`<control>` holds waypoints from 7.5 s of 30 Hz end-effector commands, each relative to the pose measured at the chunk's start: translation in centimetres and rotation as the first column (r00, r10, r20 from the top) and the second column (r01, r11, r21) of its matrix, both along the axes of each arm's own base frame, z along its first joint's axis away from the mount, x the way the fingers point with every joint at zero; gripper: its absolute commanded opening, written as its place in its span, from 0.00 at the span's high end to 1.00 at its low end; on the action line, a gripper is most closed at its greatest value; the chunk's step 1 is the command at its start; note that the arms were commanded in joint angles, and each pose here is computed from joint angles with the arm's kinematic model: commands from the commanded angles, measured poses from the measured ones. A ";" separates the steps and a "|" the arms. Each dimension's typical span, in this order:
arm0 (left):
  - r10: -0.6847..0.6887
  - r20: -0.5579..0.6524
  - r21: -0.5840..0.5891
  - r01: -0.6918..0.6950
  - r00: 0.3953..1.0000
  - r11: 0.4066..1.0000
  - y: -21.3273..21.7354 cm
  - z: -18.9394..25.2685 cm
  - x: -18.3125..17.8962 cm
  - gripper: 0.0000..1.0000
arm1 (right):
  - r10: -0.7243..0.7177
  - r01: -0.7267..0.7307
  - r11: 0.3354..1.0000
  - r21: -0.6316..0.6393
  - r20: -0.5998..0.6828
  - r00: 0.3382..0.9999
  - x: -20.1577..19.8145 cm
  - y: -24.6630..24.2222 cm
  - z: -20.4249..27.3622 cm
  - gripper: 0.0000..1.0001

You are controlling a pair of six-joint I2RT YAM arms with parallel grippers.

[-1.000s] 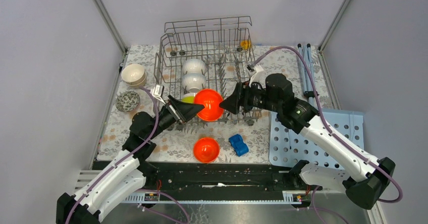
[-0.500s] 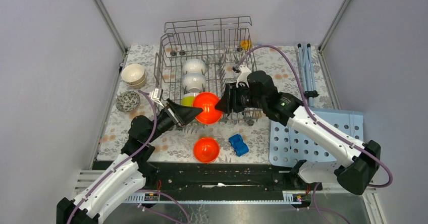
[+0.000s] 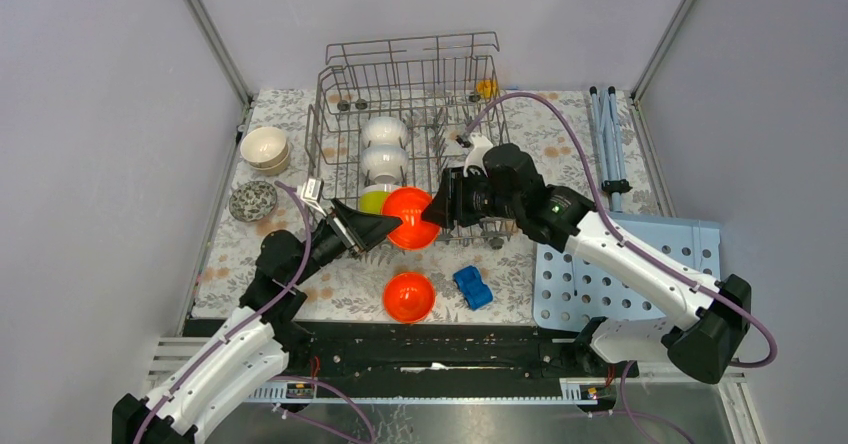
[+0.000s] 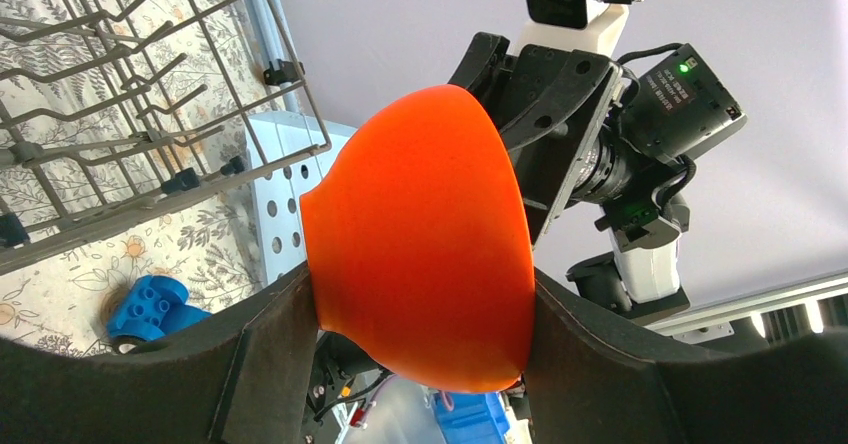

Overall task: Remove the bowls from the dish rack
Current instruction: Place the bowl with the bowl.

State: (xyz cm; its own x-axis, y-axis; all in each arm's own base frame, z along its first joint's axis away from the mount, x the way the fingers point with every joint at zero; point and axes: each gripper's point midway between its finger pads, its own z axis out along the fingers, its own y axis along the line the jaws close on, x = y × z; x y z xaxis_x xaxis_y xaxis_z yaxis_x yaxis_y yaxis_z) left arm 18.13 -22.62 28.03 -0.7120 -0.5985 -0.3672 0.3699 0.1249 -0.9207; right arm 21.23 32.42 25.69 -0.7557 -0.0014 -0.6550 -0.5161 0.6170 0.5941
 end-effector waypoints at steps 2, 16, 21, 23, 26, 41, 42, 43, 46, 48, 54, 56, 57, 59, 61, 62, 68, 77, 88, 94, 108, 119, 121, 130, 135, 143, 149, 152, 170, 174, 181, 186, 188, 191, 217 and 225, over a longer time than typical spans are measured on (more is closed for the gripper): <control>0.026 0.068 -0.026 -0.024 0.997 0.999 0.5 1.6 -0.1 1.00 | -0.109 0.103 0.993 0.062 0.089 0.990 1.3 -0.8 3.0 0.50; 0.034 0.058 -0.043 -0.032 0.998 0.999 0.7 1.7 -0.2 1.00 | -0.142 0.138 0.987 0.082 0.045 0.989 1.7 0.0 1.6 0.56; 0.035 0.051 -0.044 -0.032 0.998 0.999 0.7 1.5 -0.2 1.00 | -0.124 0.121 0.988 0.091 0.032 0.992 1.5 0.8 1.4 0.62; 0.036 0.046 -0.043 -0.034 0.998 0.998 0.7 1.4 -0.1 1.00 | -0.117 0.115 0.990 0.088 0.026 0.993 1.3 1.0 1.1 0.66; 0.036 0.042 -0.042 -0.034 0.998 0.999 0.7 1.3 0.0 1.00 | -0.112 0.110 0.990 0.083 0.024 0.993 1.0 1.0 0.7 0.78; 0.155 0.031 0.255 -0.158 0.987 0.954 2.2 -1.2 1.7 0.02 | -0.130 0.131 0.991 -0.010 0.087 0.988 0.2 -2.1 1.6 1.00; 0.163 0.048 0.276 -0.170 0.985 0.946 2.5 -0.4 1.7 0.01 | -0.129 0.131 0.991 -0.019 0.091 0.987 0.1 -2.3 1.6 1.00; 0.180 0.058 0.305 -0.189 0.982 0.934 2.9 -0.2 1.9 0.01 | -0.132 0.136 0.990 -0.027 0.097 0.986 0.1 -2.6 1.7 1.00; 0.241 0.072 0.402 -0.249 0.968 0.881 4.5 -0.1 2.1 0.01 | -0.145 0.153 0.986 -0.067 0.110 0.983 -0.1 -3.7 1.5 1.00; 0.267 0.082 0.473 -0.274 0.960 0.838 5.5 0.2 2.3 0.01 | -0.167 0.181 0.977 -0.114 0.125 0.978 0.2 -4.6 1.1 1.00; 0.261 0.067 0.652 -0.241 0.963 0.719 6.7 0.4 2.1 0.01 | -0.200 0.232 0.949 -0.213 0.161 0.966 1.1 -6.2 0.5 1.00; 0.265 0.064 0.691 -0.235 0.962 0.684 6.7 0.1 2.1 0.07 | -0.204 0.240 0.943 -0.229 0.170 0.964 1.4 -6.3 0.3 1.00; 0.254 0.054 0.712 -0.216 0.966 0.668 6.5 -0.2 2.0 0.12 | -0.204 0.242 0.941 -0.236 0.174 0.963 1.5 -6.3 0.3 1.00; 0.232 0.043 0.739 -0.187 0.972 0.648 5.7 -0.5 1.7 0.18 | -0.202 0.242 0.940 -0.242 0.175 0.963 1.7 -6.1 0.1 1.00; 0.211 0.048 0.743 -0.176 0.976 0.646 4.5 -0.2 1.2 0.21 | -0.198 0.239 0.939 -0.248 0.178 0.964 1.8 -5.7 0.1 1.00; 0.203 0.052 0.748 -0.173 0.978 0.641 3.9 0.0 1.0 0.22 | -0.198 0.239 0.938 -0.250 0.178 0.964 1.9 -5.6 0.1 1.00; 0.182 0.134 0.807 -0.214 0.974 0.551 0.2 1.1 -0.2 0.23 | -0.194 0.240 0.933 -0.268 0.187 0.963 2.2 -5.0 0.0 1.00; 0.210 0.174 0.865 -0.251 0.962 0.434 -0.7 -0.6 0.6 0.45 | -0.200 0.244 0.933 -0.266 0.181 0.963 2.1 -4.7 -0.3 1.00; 0.234 0.181 0.890 -0.261 0.955 0.375 -1.3 -2.1 1.5 0.73 | -0.191 0.231 0.940 -0.250 0.176 0.966 1.6 -4.0 -0.4 1.00; 0.227 0.174 0.893 -0.250 0.958 0.373 -1.2 -2.6 1.3 1.00 | -0.176 0.214 0.947 -0.241 0.172 0.969 1.2 -3.8 -0.3 0.98; 0.167 0.149 0.873 -0.209 0.975 0.440 1.3 -2.1 -1.1 1.00 | -0.107 0.138 0.981 -0.135 0.216 0.971 -2.0 -5.8 1.3 0.00; 0.011 -0.014 0.900 0.008 1.000 0.436 2.2 -7.0 -5.3 1.00 | -0.031 0.002 0.997 0.081 0.349 0.936 -7.7 -9.9 -1.3 0.00; 0.016 -0.037 0.907 0.027 0.999 0.419 2.2 -8.1 -5.5 1.00 | -0.048 0.011 0.994 0.110 0.340 0.939 -8.1 -10.4 -2.3 0.00; 0.020 -0.083 0.925 0.070 0.996 0.374 1.1 -12.9 -5.4 1.00 | -0.076 0.039 0.988 0.148 0.247 0.966 -8.4 -10.0 -6.6 0.01; 0.027 -0.105 0.926 0.088 0.994 0.368 0.6 -14.5 -5.4 1.00 | -0.071 0.042 0.989 0.144 0.201 0.977 -8.4 -9.4 -8.2 0.01; 0.075 -0.095 0.935 0.063 0.993 0.348 1.6 -15.7 -5.1 1.00 | -0.083 0.050 0.981 0.188 0.170 0.982 -8.4 -8.9 -9.0 0.01; 0.110 -0.095 0.946 0.056 0.989 0.319 2.6 -17.0 -5.0 1.00 | -0.082 0.047 0.976 0.211 0.161 0.984 -8.4 -8.5 -8.9 0.01; 0.128 -0.088 0.948 0.043 0.988 0.316 3.0 -17.2 -4.9 1.00 | -0.081 0.047 0.977 0.210 0.156 0.984 -8.4 -8.4 -9.0 0.01; 0.149 -0.081 0.936 0.024 0.985 0.351 2.2 -18.1 -4.3 1.00 | -0.080 0.051 0.975 0.216 0.129 0.988 -8.6 -8.4 -9.8 0.02; 0.147 -0.085 0.940 0.030 0.985 0.339 2.0 -18.4 -4.3 1.00 | -0.081 0.051 0.975 0.214 0.131 0.988 -8.6 -8.4 -9.8 0.02; 0.161 -0.084 0.944 0.026 0.983 0.330 2.4 -18.8 -4.2 1.00 | -0.082 0.053 0.976 0.212 0.131 0.988 -8.7 -8.5 -10.0 0.02; 0.161 -0.092 0.946 0.035 0.983 0.323 2.3 -19.4 -4.3 1.00 | -0.082 0.054 0.976 0.209 0.129 0.988 -8.7 -8.5 -10.1 0.02; 0.163 -0.093 0.946 0.036 0.982 0.322 2.2 -19.4 -4.3 1.00 | -0.082 0.054 0.976 0.209 0.129 0.988 -8.7 -8.6 -10.1 0.02; 0.162 -0.095 0.945 0.038 0.982 0.325 2.2 -19.4 -4.3 0.98 | -0.083 0.056 0.977 0.207 0.128 0.988 -8.7 -8.6 -10.2 0.02; 0.188 -0.083 0.934 0.011 0.979 0.357 3.1 -17.7 -4.4 0.59 | -0.088 0.060 0.978 0.201 0.131 0.987 -8.7 -8.8 -10.3 0.02; 0.200 -0.091 0.937 0.015 0.976 0.350 3.3 -18.8 -4.5 0.81 | -0.089 0.064 0.976 0.207 0.118 0.989 -8.8 -8.8 -10.6 0.02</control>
